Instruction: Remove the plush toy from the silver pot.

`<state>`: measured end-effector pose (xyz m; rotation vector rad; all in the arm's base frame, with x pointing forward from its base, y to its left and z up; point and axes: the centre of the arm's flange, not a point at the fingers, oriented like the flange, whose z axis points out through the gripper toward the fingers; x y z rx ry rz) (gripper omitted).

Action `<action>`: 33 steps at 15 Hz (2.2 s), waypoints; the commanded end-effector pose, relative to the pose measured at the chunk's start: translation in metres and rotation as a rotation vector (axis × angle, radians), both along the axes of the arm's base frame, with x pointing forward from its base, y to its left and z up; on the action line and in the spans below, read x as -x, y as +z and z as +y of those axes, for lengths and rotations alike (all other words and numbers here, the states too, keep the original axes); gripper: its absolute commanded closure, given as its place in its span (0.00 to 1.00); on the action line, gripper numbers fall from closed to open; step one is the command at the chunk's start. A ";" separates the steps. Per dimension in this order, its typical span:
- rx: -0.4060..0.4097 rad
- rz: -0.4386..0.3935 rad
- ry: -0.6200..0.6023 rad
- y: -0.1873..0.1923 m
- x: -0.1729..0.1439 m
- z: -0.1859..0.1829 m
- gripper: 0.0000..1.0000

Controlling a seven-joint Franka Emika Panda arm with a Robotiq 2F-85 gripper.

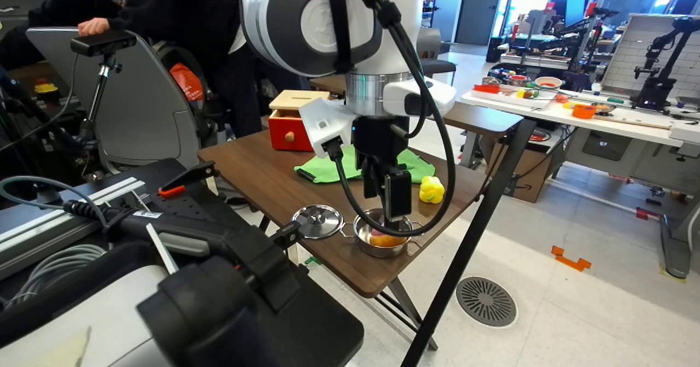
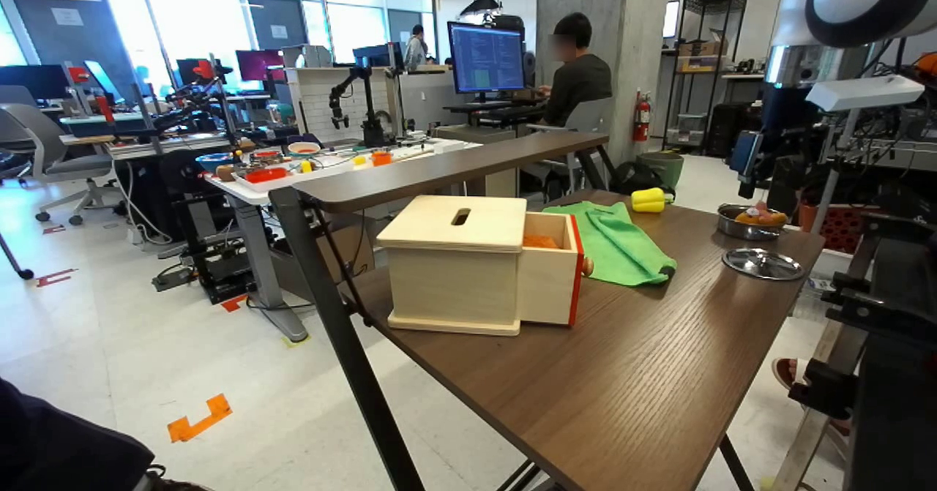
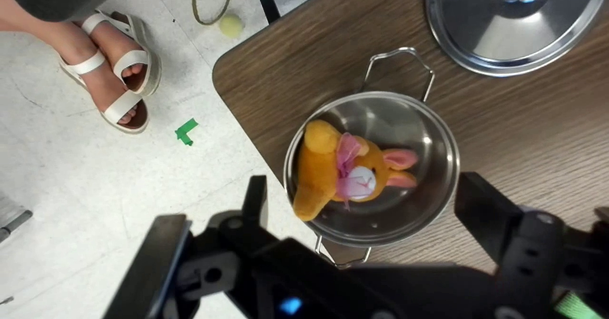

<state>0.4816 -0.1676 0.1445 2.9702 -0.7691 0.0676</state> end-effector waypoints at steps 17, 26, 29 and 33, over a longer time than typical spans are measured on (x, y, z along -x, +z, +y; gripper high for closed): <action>-0.048 0.003 -0.069 -0.044 -0.016 -0.003 0.57; -0.038 -0.008 -0.078 -0.033 -0.010 -0.005 0.97; -0.031 -0.023 -0.074 -0.015 -0.003 0.002 0.98; -0.030 -0.072 -0.051 0.018 0.001 0.021 0.98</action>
